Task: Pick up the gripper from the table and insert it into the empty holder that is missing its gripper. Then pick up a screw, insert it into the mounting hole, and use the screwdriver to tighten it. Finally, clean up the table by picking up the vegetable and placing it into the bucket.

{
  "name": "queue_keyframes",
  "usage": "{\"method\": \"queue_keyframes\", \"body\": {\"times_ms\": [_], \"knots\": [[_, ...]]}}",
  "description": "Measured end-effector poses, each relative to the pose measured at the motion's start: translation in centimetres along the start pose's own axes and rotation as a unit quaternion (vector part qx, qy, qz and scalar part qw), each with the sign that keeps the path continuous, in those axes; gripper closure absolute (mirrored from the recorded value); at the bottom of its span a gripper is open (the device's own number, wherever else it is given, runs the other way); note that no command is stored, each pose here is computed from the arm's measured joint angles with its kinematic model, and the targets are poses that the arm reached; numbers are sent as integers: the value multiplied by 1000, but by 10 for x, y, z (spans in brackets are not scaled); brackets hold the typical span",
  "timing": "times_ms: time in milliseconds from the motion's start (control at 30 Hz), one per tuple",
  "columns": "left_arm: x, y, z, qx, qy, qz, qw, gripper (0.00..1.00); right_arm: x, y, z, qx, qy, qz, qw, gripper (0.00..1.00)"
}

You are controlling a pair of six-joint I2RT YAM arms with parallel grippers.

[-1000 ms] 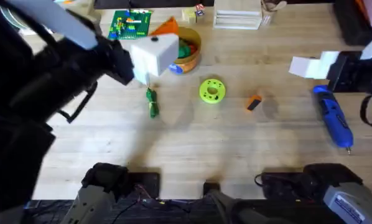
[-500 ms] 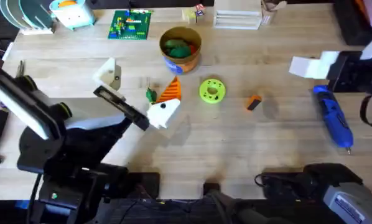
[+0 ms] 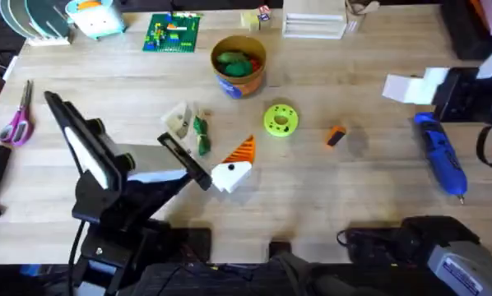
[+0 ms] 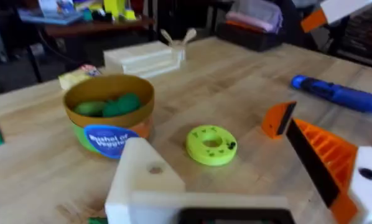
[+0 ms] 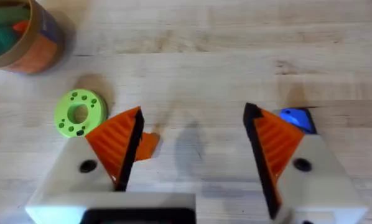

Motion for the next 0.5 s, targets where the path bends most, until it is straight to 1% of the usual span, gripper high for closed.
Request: {"method": "queue_keyframes", "body": {"times_ms": [33, 67, 200, 500], "knots": [[-2, -5, 1, 11, -9, -9, 1000, 7, 0, 0, 0, 0, 0, 0, 1000, 40], [-5, -6, 1, 11, -20, -14, 1000, 7, 0, 0, 0, 0, 0, 0, 1000, 42], [-12, -4, 2, 7, -51, -26, 998, 7, 0, 0, 0, 0, 0, 0, 1000, 42], [-14, -4, 2, 5, -62, -35, 997, 7, 0, 0, 0, 0, 0, 0, 1000, 40]]}}
Point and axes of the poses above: each hand's point on the last joint's axis, 136 mm out from that joint toward the fingers, its own z axis out along the fingers, its own x axis along the line the jaws close on, y = z × x, the point moved 9 cm from there along -z, back along the fingers, and after that the axes turned 12 degrees about z, right-handed, at the moved point
